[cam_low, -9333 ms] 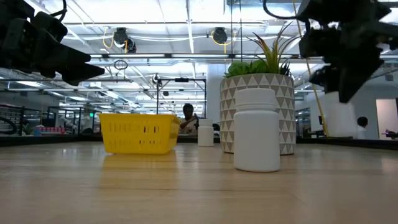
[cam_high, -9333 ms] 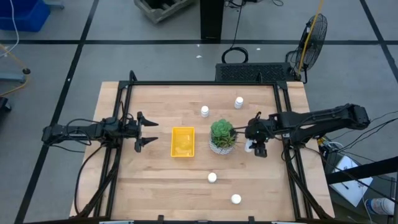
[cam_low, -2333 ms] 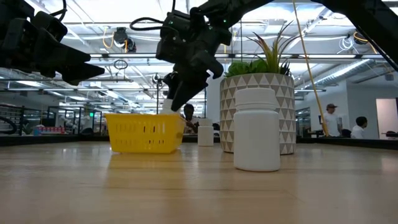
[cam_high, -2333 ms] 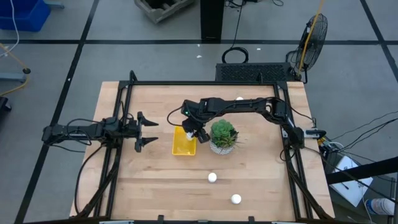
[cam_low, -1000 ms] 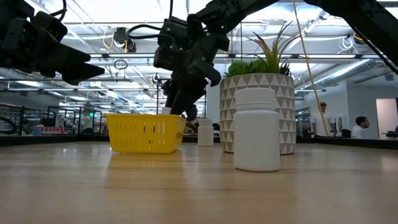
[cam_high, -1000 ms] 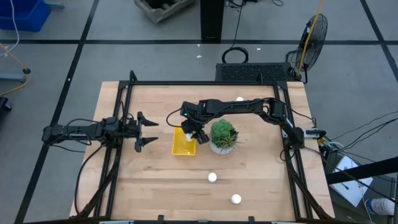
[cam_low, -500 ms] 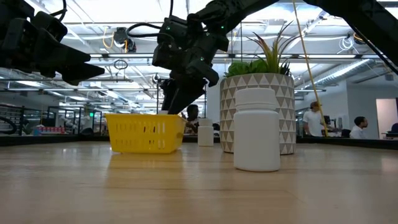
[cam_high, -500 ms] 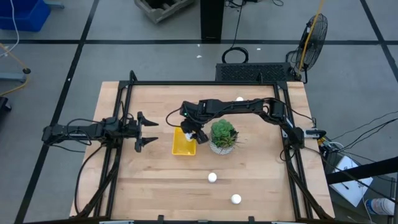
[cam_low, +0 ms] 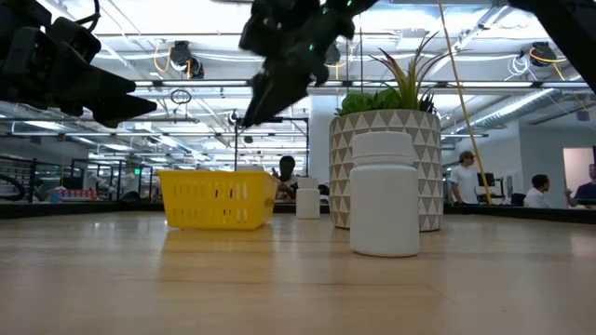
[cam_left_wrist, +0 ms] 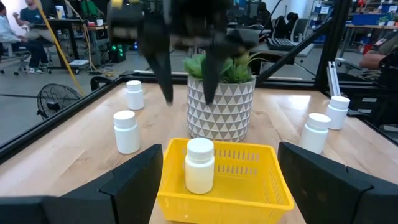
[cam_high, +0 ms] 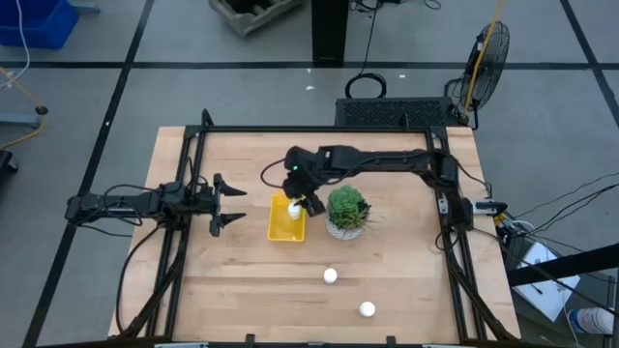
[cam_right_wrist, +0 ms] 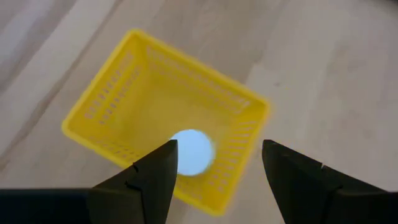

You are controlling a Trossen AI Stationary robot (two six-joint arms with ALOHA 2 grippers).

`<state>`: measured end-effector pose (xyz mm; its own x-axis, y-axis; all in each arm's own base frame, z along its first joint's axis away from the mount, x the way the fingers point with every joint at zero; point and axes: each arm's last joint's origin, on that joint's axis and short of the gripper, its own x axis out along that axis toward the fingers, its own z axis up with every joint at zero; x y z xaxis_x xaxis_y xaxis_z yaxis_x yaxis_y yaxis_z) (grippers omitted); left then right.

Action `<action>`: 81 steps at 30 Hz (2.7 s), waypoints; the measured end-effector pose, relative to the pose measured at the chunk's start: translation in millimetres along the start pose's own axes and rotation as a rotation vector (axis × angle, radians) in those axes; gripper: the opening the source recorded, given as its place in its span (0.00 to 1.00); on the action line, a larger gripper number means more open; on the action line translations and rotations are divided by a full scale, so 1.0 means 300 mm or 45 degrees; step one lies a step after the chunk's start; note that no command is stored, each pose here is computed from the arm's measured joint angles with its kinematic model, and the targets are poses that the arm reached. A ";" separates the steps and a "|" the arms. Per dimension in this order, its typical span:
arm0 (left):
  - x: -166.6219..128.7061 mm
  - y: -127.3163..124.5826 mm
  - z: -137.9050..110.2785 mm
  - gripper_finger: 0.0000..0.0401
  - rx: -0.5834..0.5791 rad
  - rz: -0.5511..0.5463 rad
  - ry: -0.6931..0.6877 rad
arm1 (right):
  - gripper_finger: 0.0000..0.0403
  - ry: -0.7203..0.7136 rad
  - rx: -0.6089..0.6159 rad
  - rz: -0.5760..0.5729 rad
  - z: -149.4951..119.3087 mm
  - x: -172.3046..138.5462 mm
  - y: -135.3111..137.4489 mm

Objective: Pick and place pill bottles into a basket
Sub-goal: Put the white medicine bottle into the yellow basket

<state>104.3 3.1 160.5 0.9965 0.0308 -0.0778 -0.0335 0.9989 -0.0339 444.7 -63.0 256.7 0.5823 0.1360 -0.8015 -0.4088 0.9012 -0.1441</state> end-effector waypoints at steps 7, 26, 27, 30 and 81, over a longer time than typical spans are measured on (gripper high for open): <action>0.000 0.000 0.000 0.81 0.000 0.000 0.000 | 0.57 -0.007 0.083 -0.058 0.018 -0.218 0.024; 0.000 0.000 0.000 0.81 0.000 0.004 -0.001 | 0.54 0.007 0.266 -0.484 -0.047 -0.759 0.171; 0.000 0.000 0.000 0.81 0.000 0.005 -0.001 | 0.54 0.009 0.265 -0.483 -0.059 -0.767 0.181; 0.000 0.000 0.000 0.81 0.000 0.004 -0.001 | 0.54 0.040 0.244 -0.479 -0.112 -0.769 0.206; 0.000 0.001 0.002 0.81 0.037 0.010 -0.006 | 0.60 -0.592 1.086 -1.003 -1.031 -0.314 0.465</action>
<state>104.3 3.3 161.0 0.9966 0.0387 -0.0729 -0.0392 0.9992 -0.0045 115.4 -77.3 132.7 0.7255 -0.5849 -0.3627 0.6471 0.7592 0.0701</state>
